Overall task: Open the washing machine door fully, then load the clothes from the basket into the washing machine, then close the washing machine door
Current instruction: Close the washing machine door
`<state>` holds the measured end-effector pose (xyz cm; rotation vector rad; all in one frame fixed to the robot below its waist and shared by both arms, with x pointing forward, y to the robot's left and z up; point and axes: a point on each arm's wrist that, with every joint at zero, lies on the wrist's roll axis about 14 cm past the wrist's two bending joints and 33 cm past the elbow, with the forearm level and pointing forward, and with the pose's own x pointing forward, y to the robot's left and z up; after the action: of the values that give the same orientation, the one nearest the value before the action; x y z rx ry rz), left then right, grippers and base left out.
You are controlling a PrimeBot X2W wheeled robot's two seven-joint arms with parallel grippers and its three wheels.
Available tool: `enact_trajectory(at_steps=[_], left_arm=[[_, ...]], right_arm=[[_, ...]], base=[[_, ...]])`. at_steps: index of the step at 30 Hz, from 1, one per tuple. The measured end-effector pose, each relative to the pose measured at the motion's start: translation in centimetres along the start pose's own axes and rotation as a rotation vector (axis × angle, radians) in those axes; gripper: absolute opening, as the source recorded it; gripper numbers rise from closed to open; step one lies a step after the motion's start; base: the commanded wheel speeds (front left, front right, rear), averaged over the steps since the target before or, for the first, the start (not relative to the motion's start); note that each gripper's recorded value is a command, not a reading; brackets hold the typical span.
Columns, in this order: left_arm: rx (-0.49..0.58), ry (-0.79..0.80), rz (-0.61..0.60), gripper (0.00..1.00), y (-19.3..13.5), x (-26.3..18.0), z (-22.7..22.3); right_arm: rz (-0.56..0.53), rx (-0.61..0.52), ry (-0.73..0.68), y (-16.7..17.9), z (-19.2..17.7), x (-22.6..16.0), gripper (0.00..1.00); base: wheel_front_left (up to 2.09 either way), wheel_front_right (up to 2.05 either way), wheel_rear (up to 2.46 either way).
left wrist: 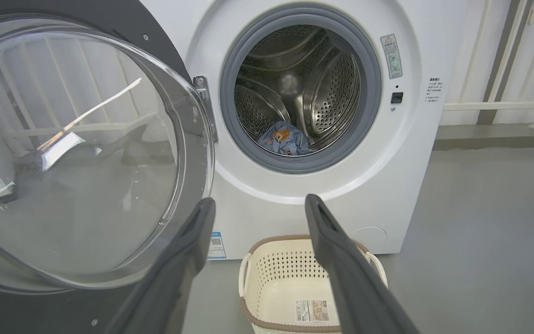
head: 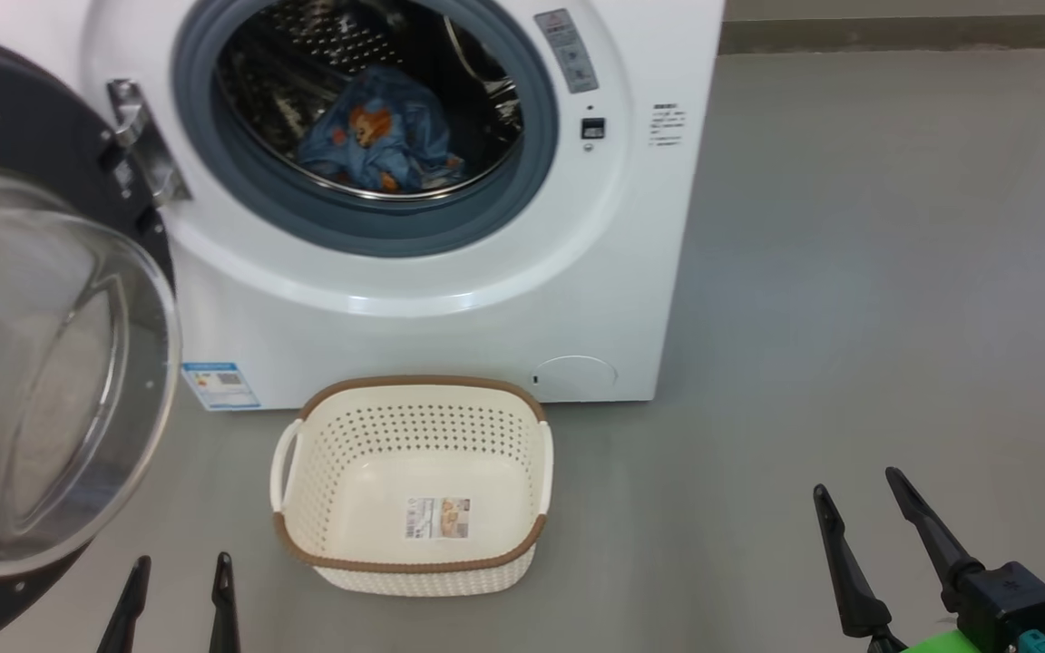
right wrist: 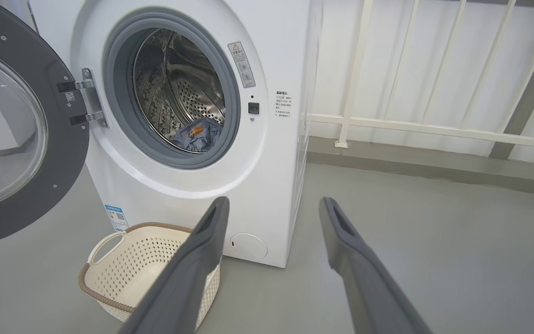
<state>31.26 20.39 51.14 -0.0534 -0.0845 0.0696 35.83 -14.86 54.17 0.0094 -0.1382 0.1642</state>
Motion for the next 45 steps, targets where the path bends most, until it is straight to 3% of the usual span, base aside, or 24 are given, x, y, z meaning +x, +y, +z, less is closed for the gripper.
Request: enact_trajectory(at_steps=[29,45], left_arm=[[0.026,-0.03,0.358,1.0,8.9,-7.6,1.5],[0.022,-0.038,0.391,1.0,9.5,-8.6,1.7]], right_arm=[[0.408,0.054,0.015,13.4,-1.4,5.8,1.0],[0.455,0.061,0.021,15.0,-1.6,5.8,1.0]], base=[[0.0,0.0,0.0],[0.0,0.0,0.0]])
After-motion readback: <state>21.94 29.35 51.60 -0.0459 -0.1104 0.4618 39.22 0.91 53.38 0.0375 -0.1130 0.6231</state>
